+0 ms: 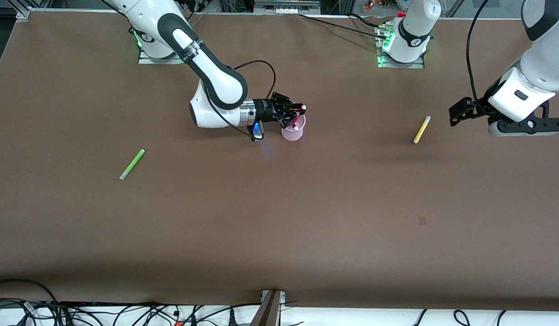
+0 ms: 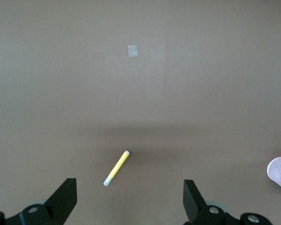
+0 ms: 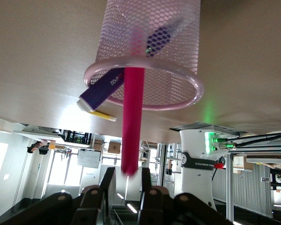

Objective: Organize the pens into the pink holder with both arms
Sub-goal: 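Withdraw the right gripper from the holder toward the green marker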

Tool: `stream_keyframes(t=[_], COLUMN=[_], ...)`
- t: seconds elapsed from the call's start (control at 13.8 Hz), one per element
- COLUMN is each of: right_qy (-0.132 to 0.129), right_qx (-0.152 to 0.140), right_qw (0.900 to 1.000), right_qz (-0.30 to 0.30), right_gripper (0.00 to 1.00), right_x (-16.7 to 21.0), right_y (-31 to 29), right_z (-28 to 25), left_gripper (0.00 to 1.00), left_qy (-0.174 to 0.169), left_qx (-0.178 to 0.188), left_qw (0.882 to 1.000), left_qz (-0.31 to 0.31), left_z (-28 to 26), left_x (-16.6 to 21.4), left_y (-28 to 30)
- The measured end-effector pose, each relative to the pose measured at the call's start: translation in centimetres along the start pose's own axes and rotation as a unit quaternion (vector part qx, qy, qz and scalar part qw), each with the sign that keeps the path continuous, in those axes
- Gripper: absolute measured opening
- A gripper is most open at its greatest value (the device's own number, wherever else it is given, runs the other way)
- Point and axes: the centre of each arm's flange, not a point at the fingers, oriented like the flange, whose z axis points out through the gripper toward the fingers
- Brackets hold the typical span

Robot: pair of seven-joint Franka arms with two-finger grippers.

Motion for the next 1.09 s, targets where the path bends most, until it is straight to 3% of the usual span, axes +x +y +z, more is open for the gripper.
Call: stream_keyframes(t=[0.29, 0.43, 0.65, 0.72, 0.87, 1.01, 1.09], right_qy=[0.001, 0.006, 0.062, 0.091, 0.147, 0.198, 0.227], right_qx=[0.003, 0.007, -0.022, -0.039, -0.080, -0.127, -0.150], right_qw=[1.000, 1.000, 0.993, 0.988, 0.970, 0.943, 0.925], right_qz=[-0.006, -0.023, -0.094, -0.122, -0.179, -0.235, -0.264], right_gripper=[0.75, 0.80, 0.83, 0.92, 0.96, 0.99, 1.00], right_x=[-0.3, -1.1, -3.1, -4.0, -6.4, -8.8, -9.6], right_y=[-0.3, -1.0, -3.0, -3.9, -5.6, -6.8, -7.3], right_z=[-0.1, -0.7, -3.1, -4.2, -5.8, -7.3, -8.6], left_gripper=[1.00, 1.00, 1.00, 1.00, 1.00, 1.00, 1.00], left_qy=[0.000, 0.000, 0.000, 0.000, 0.000, 0.000, 0.000], left_qx=[0.000, 0.000, 0.000, 0.000, 0.000, 0.000, 0.000], left_qw=[1.000, 1.000, 1.000, 1.000, 1.000, 1.000, 1.000], left_qz=[-0.003, -0.003, -0.003, -0.003, -0.003, -0.003, -0.003], left_z=[0.0, 0.0, 0.0, 0.0, 0.0, 0.0, 0.0], left_x=[0.0, 0.0, 0.0, 0.0, 0.0, 0.0, 0.0], left_y=[-0.3, -0.3, -0.3, -0.3, -0.4, -0.4, -0.4])
